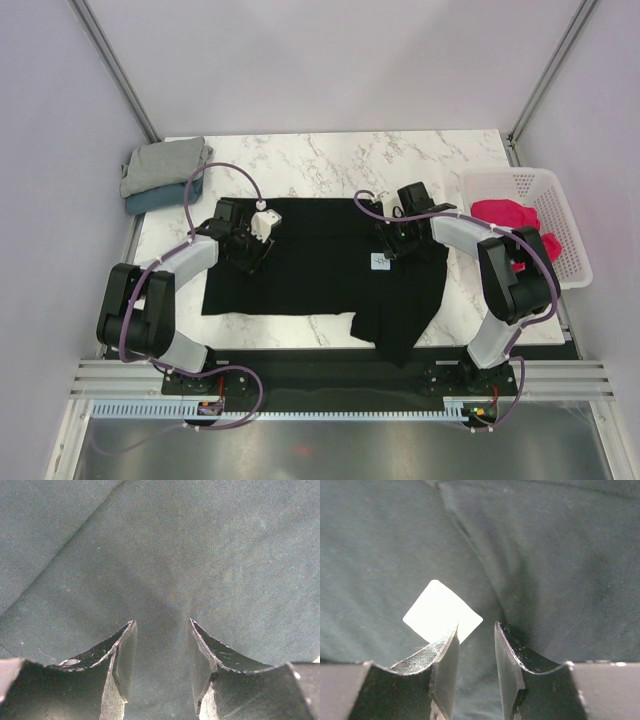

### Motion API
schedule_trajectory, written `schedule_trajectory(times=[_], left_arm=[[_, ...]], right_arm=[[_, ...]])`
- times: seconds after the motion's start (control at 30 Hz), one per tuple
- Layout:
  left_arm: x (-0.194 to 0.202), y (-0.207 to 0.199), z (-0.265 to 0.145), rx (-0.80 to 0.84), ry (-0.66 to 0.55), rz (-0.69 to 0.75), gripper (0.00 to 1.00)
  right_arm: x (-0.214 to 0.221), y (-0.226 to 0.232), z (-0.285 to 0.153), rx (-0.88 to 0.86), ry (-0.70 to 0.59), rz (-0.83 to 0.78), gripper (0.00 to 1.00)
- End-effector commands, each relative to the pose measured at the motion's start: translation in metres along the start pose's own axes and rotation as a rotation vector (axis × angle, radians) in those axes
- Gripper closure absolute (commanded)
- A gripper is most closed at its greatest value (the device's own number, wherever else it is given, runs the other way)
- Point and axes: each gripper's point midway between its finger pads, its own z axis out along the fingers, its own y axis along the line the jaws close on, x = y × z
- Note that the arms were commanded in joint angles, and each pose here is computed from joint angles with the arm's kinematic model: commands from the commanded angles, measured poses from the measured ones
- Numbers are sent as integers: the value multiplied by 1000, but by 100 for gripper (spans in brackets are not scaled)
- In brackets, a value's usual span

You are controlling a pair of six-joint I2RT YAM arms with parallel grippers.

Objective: Fold and stack the t-shirts
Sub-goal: Fold the tshirt

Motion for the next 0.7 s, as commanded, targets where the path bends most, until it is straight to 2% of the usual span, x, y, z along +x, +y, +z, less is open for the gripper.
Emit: schedule_trajectory(times=[0.0,0.67], left_arm=[[-6,-5,4,22,-30,-21,48],[7,-6,9,18,-5,-24,49]], right_arm=[[-1,-14,6,60,16,2,59],[-42,-50,-6,214,-70,-16,59]])
